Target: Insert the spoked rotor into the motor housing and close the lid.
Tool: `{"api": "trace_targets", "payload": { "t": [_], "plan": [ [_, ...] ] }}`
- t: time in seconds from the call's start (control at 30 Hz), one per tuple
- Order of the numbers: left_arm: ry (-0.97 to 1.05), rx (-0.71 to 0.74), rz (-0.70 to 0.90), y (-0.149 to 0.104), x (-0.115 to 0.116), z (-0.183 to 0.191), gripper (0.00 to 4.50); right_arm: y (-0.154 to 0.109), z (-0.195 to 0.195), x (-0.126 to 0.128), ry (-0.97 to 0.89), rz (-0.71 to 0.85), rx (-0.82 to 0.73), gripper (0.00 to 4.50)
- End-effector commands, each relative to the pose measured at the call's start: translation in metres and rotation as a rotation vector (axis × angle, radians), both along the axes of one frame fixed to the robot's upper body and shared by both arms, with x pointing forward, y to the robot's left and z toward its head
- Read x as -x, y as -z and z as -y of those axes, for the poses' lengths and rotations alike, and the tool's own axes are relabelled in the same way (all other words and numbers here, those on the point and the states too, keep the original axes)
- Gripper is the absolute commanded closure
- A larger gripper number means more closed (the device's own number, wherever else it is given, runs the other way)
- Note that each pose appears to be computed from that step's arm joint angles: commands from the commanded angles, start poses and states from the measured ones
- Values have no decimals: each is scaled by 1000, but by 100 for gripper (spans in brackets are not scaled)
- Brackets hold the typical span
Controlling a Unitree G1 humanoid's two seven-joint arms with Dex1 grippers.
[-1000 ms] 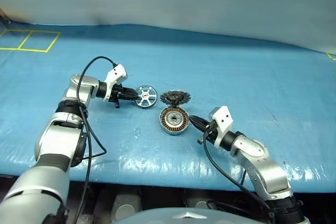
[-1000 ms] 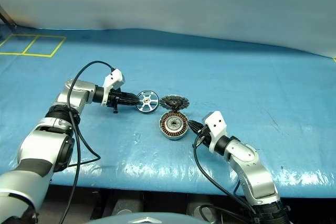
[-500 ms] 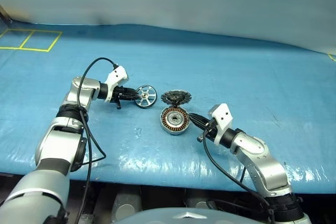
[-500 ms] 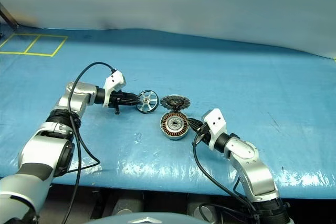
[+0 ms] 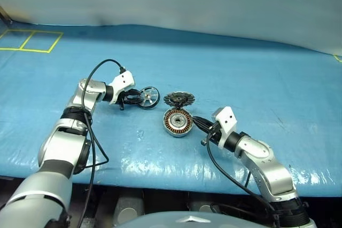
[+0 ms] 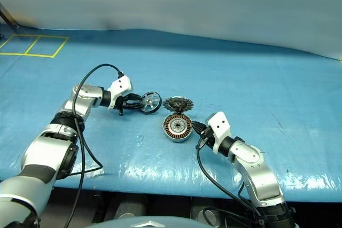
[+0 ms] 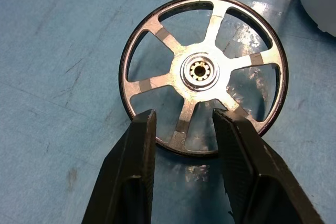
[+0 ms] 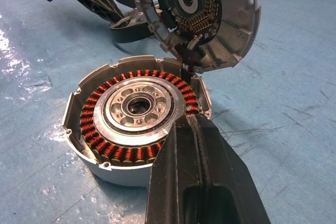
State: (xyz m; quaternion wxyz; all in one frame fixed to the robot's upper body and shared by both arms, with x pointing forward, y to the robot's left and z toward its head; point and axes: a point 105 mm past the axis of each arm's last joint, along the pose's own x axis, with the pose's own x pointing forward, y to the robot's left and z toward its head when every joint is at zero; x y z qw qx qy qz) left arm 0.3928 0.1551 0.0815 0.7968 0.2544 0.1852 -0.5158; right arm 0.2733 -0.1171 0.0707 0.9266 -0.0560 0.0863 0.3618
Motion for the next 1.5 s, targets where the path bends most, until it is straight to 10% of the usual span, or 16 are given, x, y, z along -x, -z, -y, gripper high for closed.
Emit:
{"api": "trace_targets", "payload": {
  "t": [0.03, 0.27, 0.67, 1.5],
  "plan": [
    [18, -11, 23, -6, -2, 3, 268, -10, 0, 0, 0, 47, -6, 450],
    [20, 5, 22, -4, -2, 6, 444, -9, 0, 0, -3, 45, -3, 450],
    [13, 27, 46, -8, 1, -5, 444, -9, 6, -1, 14, 45, 6, 450],
    [461, -34, -50, -36, 88, 20, 444, 13, 18, 12, -80, 36, -54, 450]
  ]
}}
